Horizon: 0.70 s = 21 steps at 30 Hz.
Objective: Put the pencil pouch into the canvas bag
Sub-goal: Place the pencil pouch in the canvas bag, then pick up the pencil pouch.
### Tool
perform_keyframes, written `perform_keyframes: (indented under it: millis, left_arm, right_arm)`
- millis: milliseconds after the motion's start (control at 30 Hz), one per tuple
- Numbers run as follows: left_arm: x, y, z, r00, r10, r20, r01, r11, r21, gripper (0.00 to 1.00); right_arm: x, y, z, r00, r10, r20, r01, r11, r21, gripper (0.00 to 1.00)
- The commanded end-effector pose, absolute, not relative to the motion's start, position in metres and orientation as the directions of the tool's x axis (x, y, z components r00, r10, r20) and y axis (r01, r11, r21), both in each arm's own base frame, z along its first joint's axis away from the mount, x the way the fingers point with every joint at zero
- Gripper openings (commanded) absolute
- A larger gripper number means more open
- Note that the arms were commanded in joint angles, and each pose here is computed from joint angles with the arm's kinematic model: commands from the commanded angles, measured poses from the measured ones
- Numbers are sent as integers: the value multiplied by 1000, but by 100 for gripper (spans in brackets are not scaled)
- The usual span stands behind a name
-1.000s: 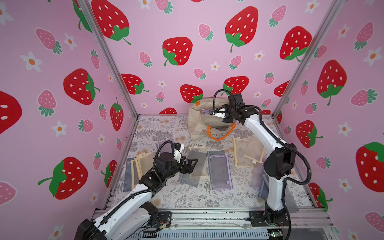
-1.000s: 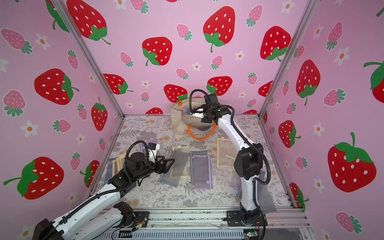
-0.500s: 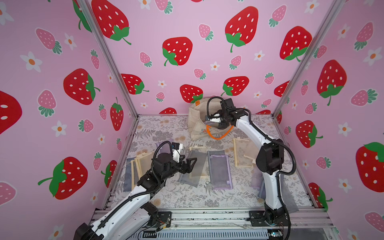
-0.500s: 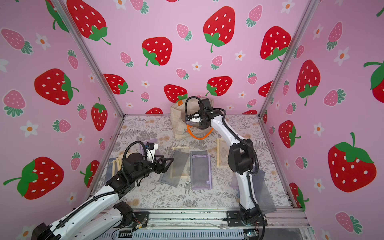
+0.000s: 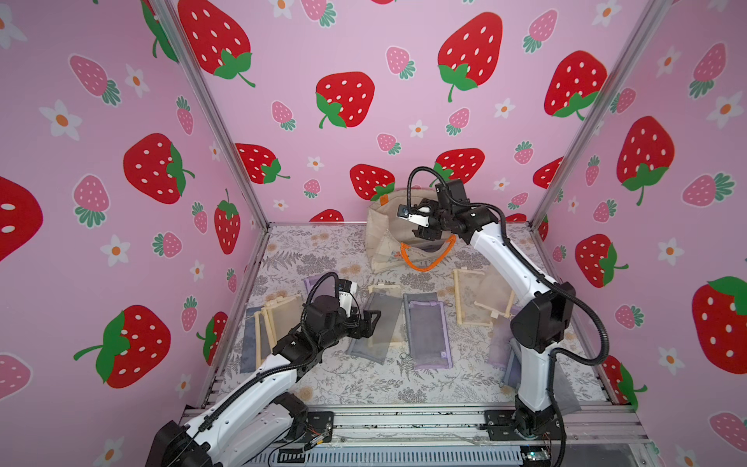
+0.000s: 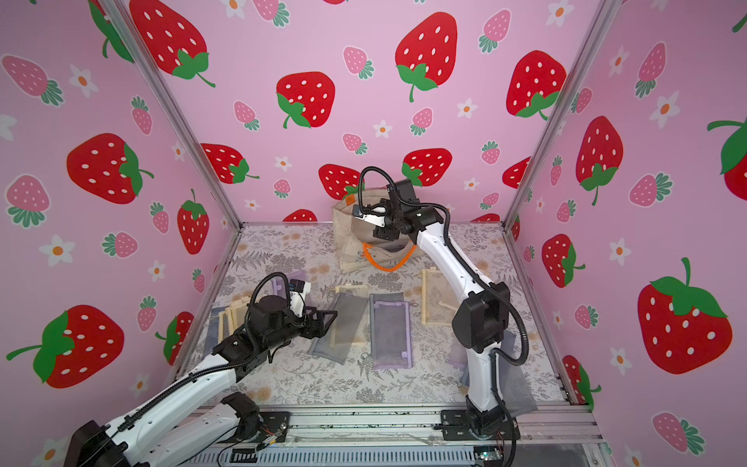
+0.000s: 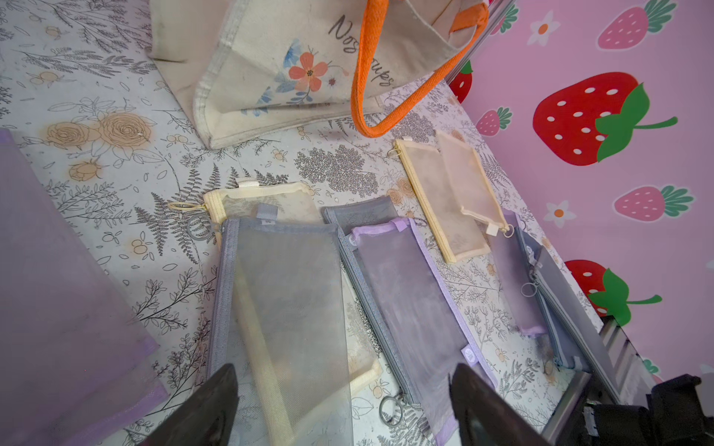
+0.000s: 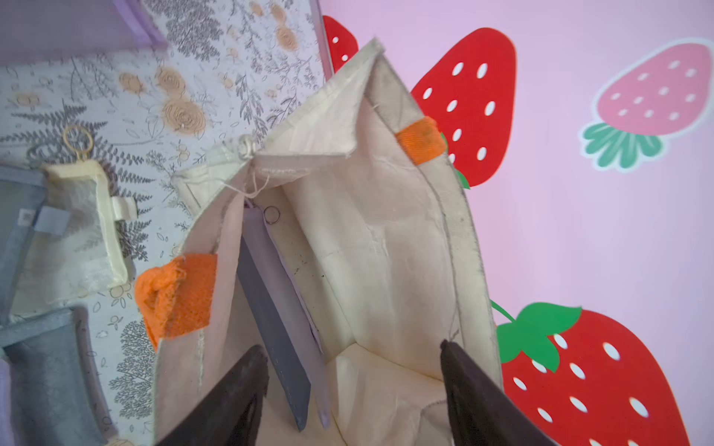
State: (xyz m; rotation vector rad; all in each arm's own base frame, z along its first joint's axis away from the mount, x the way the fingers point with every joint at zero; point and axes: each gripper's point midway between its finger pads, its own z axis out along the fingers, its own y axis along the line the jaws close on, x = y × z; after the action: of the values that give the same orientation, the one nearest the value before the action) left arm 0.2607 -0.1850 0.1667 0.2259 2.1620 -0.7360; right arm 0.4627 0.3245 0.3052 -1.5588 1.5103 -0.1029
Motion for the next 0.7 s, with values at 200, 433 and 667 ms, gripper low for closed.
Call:
perform_keyframes:
  millis: [200, 433, 667]
  left_arm:
    - [272, -177, 156, -726, -107, -679, 301, 839, -454, 88]
    - [276, -171, 118, -794, -96, -601, 236, 862, -449, 87]
    - [289, -168, 91, -807, -159, -569, 183, 848, -497, 86]
  right_arm:
    - [350, 270, 315, -290, -497, -818, -769, 629, -110, 79]
    - [240, 262, 210, -596, -329, -733, -736, 590, 333, 78]
    - [192, 313, 137, -655, -401, -641, -740, 511, 437, 77]
